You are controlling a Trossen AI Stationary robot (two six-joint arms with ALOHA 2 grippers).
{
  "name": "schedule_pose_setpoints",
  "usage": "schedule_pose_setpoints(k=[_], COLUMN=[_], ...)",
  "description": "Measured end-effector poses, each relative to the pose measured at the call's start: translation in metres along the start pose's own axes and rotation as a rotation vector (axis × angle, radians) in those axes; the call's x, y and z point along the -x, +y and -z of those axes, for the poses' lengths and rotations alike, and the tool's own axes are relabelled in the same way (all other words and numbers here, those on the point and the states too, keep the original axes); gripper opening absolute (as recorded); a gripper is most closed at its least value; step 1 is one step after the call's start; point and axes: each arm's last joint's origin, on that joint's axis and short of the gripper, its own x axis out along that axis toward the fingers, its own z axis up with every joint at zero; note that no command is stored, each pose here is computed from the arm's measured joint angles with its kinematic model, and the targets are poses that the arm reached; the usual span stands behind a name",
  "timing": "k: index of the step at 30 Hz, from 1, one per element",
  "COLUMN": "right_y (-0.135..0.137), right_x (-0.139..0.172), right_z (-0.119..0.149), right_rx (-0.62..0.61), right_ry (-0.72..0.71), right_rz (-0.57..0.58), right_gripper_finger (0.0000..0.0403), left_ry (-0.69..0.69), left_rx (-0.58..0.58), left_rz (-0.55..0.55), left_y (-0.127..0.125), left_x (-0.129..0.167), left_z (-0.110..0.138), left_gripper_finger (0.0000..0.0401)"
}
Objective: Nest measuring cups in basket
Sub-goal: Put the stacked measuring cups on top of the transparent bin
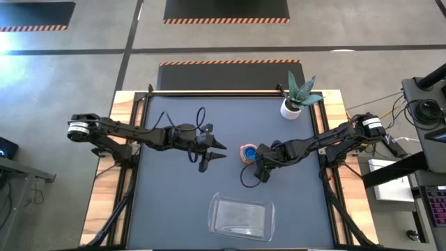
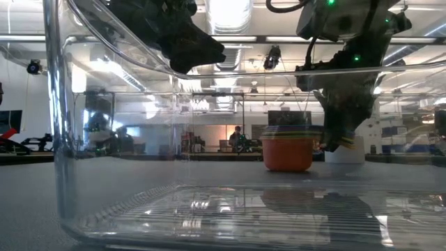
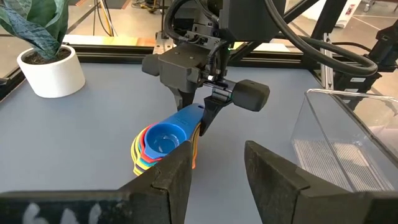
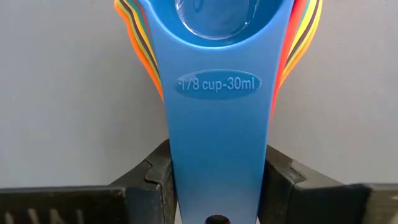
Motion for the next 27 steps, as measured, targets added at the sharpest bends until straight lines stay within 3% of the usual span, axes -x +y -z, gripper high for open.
schedule_pose_setpoints(k=[27], right_y=[-0.0004], right_x=[-0.0004], right_z=[0.0001], right_rx=[0.006], right_ry=[0.010], right_rz=[-0.009], right_gripper_finger=[0.0134], left_ry=[0.000], left_rx=[0.000], left_rz=[0.000], left_y=[0.0000], left_x=[0.0000], left_z=[0.0000], left_gripper_finger=[0.0130])
